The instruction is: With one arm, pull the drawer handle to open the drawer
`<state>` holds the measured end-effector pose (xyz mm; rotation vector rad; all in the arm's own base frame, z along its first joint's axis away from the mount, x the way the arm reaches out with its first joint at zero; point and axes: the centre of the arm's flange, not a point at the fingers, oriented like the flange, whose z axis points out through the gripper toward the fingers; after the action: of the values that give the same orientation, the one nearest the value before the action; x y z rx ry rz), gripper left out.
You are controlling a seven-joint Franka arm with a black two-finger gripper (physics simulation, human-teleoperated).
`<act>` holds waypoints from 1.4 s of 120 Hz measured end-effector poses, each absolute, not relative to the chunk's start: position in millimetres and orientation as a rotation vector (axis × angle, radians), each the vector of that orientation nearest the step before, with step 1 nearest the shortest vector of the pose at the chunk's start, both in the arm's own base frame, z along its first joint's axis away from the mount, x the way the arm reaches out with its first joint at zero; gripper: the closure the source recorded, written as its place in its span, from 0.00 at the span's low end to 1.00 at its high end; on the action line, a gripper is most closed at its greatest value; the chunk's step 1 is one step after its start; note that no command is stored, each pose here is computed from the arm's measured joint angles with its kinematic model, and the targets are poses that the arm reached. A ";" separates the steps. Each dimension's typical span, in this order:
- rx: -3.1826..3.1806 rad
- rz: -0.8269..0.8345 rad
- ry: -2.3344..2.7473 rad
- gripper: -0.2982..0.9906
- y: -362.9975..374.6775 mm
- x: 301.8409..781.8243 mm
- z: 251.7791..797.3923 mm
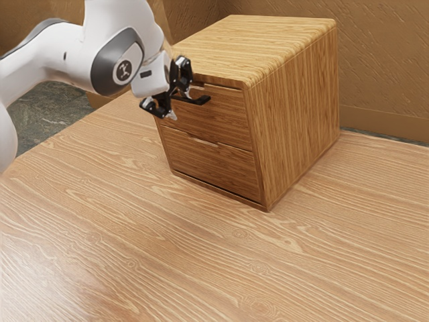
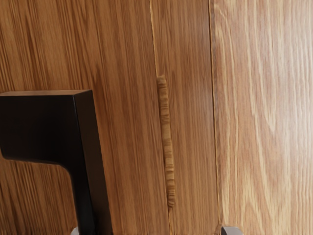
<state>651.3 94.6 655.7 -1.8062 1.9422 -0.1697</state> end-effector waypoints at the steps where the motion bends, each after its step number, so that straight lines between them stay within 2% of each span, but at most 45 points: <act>1: -1.806 -0.170 1.942 0.53 95.0 651.3 655.5; 24: -1.813 -0.165 1.941 0.54 99.0 649.8 648.8; 41: -1.815 -0.161 1.937 0.60 101.1 641.8 650.2; 69: -1.831 -0.155 1.922 0.62 109.8 618.0 655.7; 93: -1.829 -0.176 1.904 0.58 114.5 595.6 651.1; 122: -1.824 -0.192 1.893 0.59 114.8 584.1 652.1; 135: -1.836 -0.184 1.893 0.62 114.5 574.2 659.7; 156: -1.876 -0.156 1.891 0.57 123.9 556.5 655.4; 168: -1.882 -0.154 1.888 0.60 122.6 540.6 659.4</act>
<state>540.6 122.6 659.4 -1.8816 1.8882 -0.1538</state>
